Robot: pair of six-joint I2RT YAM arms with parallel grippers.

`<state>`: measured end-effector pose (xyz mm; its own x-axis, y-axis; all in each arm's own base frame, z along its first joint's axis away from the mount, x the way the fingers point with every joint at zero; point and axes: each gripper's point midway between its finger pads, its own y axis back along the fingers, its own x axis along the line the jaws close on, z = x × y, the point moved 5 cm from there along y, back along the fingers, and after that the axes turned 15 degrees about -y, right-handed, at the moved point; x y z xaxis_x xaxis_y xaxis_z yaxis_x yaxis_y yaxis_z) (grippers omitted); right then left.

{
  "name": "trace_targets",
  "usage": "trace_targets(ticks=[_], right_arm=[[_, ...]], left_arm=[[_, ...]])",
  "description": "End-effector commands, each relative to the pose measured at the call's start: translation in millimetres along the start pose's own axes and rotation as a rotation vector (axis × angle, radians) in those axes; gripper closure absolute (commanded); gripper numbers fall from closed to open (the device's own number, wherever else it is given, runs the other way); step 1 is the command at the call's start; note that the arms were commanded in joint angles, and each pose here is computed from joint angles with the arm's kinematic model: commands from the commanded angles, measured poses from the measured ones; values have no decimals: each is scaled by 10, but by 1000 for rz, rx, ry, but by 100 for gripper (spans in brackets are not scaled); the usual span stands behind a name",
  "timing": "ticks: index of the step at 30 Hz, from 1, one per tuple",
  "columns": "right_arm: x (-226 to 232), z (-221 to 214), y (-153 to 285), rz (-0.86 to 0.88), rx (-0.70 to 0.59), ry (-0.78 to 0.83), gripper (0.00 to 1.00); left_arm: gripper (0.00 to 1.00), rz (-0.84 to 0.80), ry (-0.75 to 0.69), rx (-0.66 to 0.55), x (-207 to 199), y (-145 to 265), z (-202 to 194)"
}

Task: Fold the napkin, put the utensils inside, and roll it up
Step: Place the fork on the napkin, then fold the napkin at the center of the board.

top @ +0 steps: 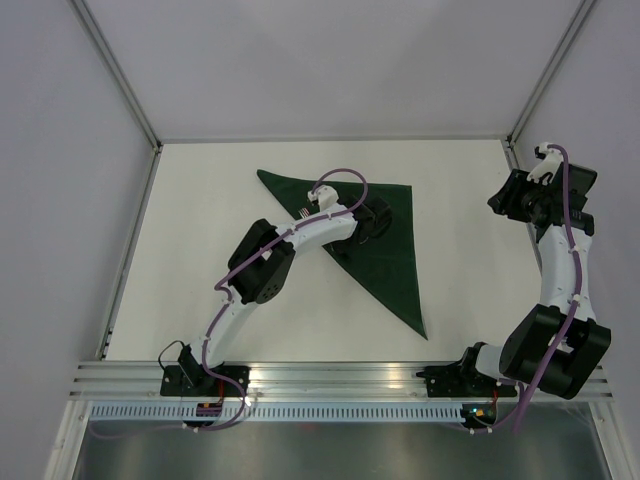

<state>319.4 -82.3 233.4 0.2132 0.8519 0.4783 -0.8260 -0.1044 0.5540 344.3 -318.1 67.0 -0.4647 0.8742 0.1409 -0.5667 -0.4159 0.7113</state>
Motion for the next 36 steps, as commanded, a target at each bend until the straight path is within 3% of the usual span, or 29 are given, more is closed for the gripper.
trace_targets(ticks=[1,8,16,25,26,28,29,30,31,33,34,36], right_arm=[[34,10,8,15,-8,14,50],[34,4,3,15,-4,17,50],[47,-8,-14,19,3,28,49],[111,-41,-42,22,17,42,49],[124,-56,-47,24,21,45,49],[137,-60,-74,23,26,47,49],[142,-65,-77,22,28,48,49],[144,-67,-80,19,28,50,49],[150,-67,-83,18,27,52,49],[156,-77,-100,17,30,55,49],[157,-75,-108,14,28,58,49],[165,-80,-129,11,34,60,49]], left_arm=[[66,-41,4,-10,-85,80,131],[51,-71,6,-17,-72,198,243],[37,-155,-51,-124,26,602,629],[37,-307,-147,-187,354,949,899],[37,-347,-141,-204,328,987,940],[38,-481,-267,-240,311,1080,919],[39,-469,-284,-230,405,1039,848],[40,-632,-328,-303,323,1266,956],[40,-668,-408,-295,378,1156,734],[39,-888,-489,-418,287,1412,641],[34,-920,-533,-428,371,1444,441],[34,-983,-639,-496,359,1545,291]])
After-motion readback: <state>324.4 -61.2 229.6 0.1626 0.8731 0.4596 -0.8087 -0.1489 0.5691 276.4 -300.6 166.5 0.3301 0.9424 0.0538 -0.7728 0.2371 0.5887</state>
